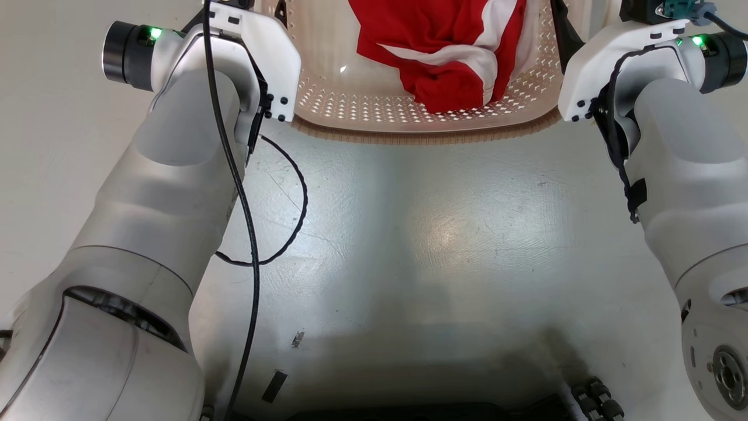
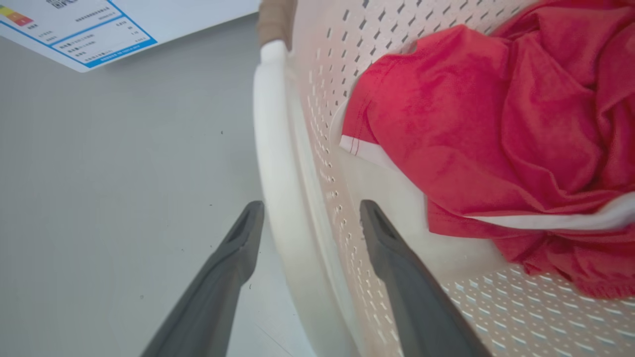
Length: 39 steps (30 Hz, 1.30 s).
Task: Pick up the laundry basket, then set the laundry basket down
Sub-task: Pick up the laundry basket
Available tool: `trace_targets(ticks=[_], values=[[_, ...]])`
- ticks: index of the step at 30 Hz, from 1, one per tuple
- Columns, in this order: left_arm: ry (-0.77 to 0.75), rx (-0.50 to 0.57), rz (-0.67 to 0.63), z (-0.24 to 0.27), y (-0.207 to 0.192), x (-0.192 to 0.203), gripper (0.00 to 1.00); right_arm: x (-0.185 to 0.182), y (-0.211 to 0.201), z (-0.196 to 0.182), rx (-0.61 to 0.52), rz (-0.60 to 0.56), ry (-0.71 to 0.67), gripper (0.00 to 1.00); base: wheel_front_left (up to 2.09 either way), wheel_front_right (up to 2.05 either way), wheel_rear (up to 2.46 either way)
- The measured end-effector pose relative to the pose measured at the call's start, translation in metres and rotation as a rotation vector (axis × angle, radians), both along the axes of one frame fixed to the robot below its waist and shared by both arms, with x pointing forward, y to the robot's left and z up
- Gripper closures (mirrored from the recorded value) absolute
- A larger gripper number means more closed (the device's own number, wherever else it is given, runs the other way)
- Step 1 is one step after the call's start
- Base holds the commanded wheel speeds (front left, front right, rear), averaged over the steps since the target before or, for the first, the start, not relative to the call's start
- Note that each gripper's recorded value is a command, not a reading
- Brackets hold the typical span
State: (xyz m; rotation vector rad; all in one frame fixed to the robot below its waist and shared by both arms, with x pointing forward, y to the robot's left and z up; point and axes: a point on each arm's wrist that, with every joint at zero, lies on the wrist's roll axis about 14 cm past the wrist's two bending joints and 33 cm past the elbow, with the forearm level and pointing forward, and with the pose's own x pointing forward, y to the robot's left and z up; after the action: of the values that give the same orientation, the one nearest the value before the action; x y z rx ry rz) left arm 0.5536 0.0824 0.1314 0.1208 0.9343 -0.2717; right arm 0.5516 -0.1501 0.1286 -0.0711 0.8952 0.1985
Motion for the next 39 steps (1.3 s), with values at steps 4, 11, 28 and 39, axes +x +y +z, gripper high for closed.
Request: trace_targets(ticks=[4,11,28,39], values=[[0.002,-0.003,-0.004,0.001,-0.003,0.001,0.17,0.000,0.000,0.002,0.005,-0.005,-0.002,0.00,0.00,0.00,0.00],[-0.016,0.001,-0.022,0.006,-0.005,0.006,1.00,-0.002,-0.001,0.005,-0.012,0.029,-0.002,1.00,0.00,0.00,0.00],[0.029,0.016,0.034,0.054,0.005,-0.056,1.00,-0.058,0.014,0.068,0.000,0.108,0.060,1.00,0.00,0.00,0.00],[0.060,0.004,0.068,0.110,0.004,-0.128,1.00,-0.126,0.009,0.132,-0.038,0.132,0.094,1.00,0.00,0.00,0.00]])
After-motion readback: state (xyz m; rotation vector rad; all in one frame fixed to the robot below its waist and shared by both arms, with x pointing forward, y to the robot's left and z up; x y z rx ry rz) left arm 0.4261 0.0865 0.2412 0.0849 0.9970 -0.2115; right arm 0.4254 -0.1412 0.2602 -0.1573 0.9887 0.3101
